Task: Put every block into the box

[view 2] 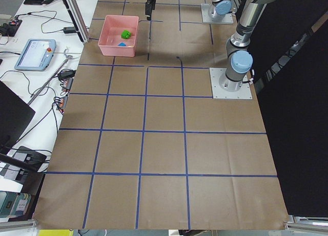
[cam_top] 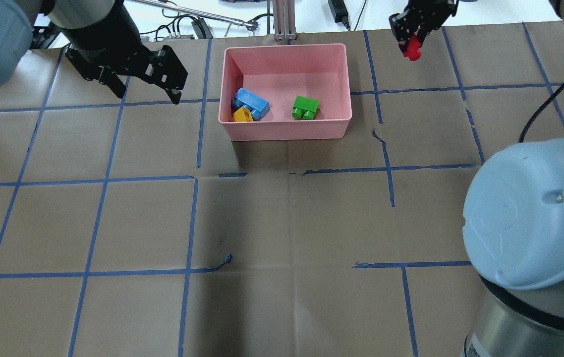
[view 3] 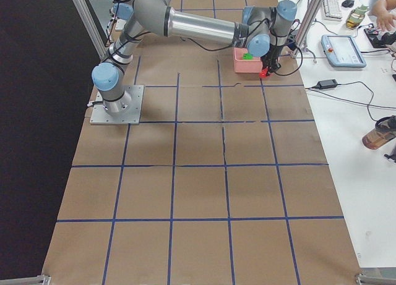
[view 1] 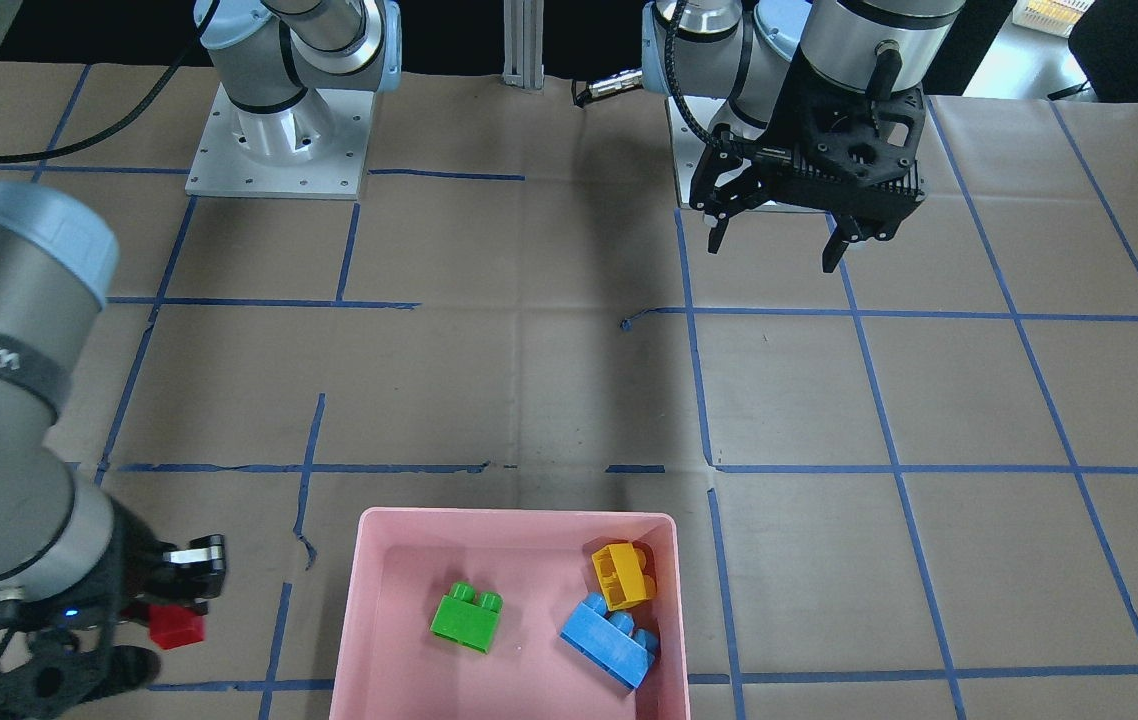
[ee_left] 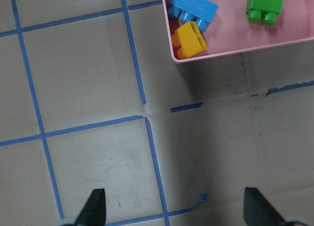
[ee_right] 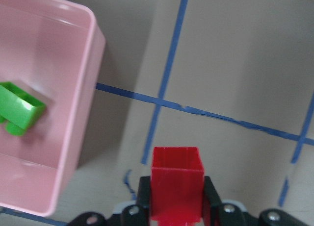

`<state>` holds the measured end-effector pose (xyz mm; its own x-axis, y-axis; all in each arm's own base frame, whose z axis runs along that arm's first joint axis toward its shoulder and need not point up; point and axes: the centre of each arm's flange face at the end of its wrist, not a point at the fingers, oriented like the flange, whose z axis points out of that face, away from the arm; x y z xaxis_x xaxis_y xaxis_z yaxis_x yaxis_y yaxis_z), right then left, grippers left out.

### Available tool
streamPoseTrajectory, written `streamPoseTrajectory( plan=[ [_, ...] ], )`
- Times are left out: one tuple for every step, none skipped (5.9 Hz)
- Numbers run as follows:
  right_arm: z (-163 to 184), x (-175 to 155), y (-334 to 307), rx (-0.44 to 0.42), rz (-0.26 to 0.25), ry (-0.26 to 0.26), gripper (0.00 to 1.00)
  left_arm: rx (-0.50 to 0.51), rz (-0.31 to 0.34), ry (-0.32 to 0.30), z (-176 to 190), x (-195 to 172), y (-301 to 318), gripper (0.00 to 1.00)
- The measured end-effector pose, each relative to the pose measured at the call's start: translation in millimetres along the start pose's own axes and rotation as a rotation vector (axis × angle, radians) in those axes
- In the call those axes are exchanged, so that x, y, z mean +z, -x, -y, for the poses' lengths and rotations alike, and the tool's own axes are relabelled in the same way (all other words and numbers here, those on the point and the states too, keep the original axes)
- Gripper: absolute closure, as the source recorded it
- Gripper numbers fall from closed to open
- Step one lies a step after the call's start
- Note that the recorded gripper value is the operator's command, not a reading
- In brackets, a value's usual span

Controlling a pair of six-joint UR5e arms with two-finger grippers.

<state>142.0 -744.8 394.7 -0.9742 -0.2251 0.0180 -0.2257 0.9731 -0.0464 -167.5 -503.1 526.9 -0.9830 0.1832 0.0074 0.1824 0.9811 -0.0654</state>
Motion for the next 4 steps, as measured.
streamPoseTrajectory(
  plan=[
    [4.6,-4.0,64.4,0.109,0.031,-0.01,0.75,-0.005,0.004,-0.025,-0.3,-2.2,-0.4,0.0],
    [9.2,12.9,111.8,0.188,0.061,0.002,0.74,-0.011,0.015,-0.058,2.6,-4.8,1.1,0.0],
    [18.0,48.1,135.6,0.224,0.079,0.026,0.63,-0.017,0.022,-0.072,4.4,-5.7,2.7,0.0],
    [26.3,81.3,144.4,0.236,0.095,0.043,0.01,-0.06,0.023,-0.075,4.8,-6.4,3.3,0.0]
  ],
)
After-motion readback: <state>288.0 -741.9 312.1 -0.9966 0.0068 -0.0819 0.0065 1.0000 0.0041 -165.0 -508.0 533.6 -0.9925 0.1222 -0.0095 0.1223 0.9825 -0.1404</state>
